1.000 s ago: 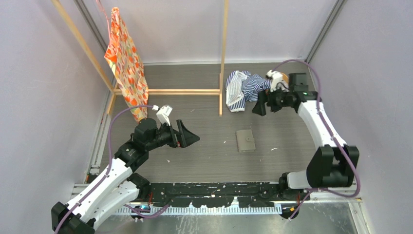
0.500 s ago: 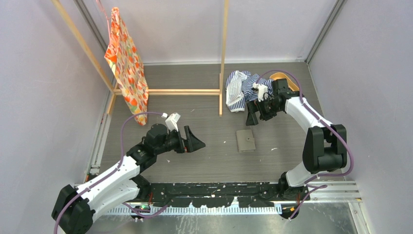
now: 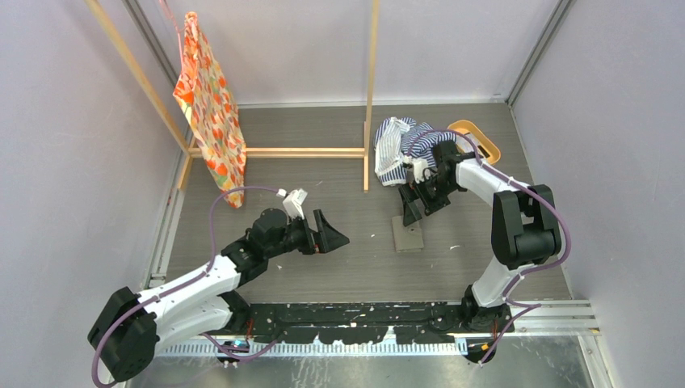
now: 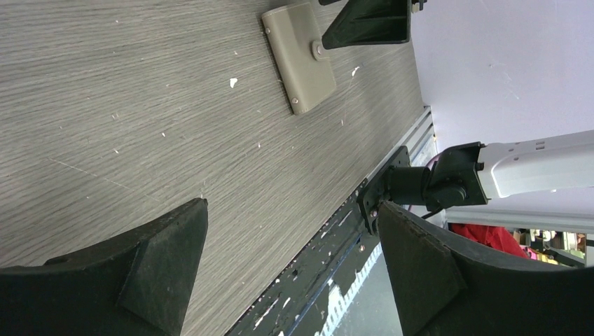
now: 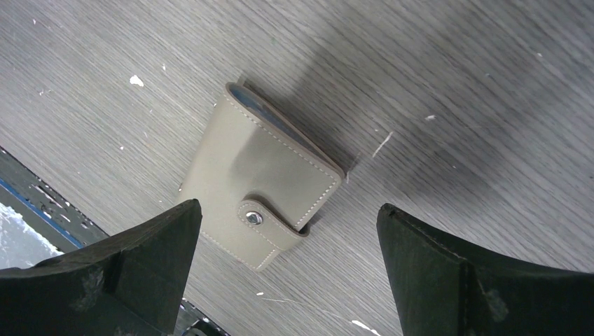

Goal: Put the credit cards into the card holder
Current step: Open the card holder at the center of the board.

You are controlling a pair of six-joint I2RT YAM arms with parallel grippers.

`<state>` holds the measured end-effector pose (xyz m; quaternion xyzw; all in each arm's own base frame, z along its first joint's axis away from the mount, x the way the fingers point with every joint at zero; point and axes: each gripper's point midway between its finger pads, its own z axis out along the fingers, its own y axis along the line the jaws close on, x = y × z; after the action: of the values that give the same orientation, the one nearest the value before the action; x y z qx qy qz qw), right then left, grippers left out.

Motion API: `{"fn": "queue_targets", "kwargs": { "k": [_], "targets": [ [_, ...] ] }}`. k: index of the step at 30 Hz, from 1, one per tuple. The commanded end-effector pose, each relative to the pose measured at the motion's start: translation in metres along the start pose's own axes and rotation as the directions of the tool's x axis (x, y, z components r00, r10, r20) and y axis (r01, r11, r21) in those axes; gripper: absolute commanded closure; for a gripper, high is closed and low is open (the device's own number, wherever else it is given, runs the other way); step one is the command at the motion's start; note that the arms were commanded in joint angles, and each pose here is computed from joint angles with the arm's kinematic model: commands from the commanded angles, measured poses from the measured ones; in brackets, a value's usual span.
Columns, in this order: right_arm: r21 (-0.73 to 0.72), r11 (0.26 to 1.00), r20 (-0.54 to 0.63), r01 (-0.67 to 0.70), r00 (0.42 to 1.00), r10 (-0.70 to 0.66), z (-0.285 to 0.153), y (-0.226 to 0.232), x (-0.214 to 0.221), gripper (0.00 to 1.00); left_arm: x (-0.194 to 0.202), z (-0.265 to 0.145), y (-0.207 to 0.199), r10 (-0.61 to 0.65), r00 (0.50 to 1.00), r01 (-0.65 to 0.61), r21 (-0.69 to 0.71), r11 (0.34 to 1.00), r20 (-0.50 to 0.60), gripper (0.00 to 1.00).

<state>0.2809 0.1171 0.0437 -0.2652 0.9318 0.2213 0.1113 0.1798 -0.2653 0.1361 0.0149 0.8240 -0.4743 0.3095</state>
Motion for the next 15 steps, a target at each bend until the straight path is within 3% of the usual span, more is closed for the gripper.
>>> {"fn": "queue_targets", "kwargs": {
  "k": [1, 6, 15],
  "targets": [
    [-0.003, 1.0, -0.006, 0.003, 1.0, -0.003, 0.001, 0.001, -0.004, 0.0, -0.012, 0.003, -0.009, 0.005, 0.998, -0.007, 0.036, 0.999, 0.062, 0.09],
    [-0.033, 0.999, -0.045, -0.021, 0.999, 0.019, 0.01, 0.006, -0.001, 0.08, -0.011, 0.007, -0.012, -0.002, 0.998, -0.001, 0.047, 0.999, 0.057, 0.12],
    [-0.118, 0.991, -0.071, -0.067, 0.996, 0.059, 0.024, 0.03, -0.004, 0.37, -0.005, 0.022, -0.005, -0.057, 0.997, 0.056, 0.017, 0.998, 0.06, 0.18]
  ]
}}
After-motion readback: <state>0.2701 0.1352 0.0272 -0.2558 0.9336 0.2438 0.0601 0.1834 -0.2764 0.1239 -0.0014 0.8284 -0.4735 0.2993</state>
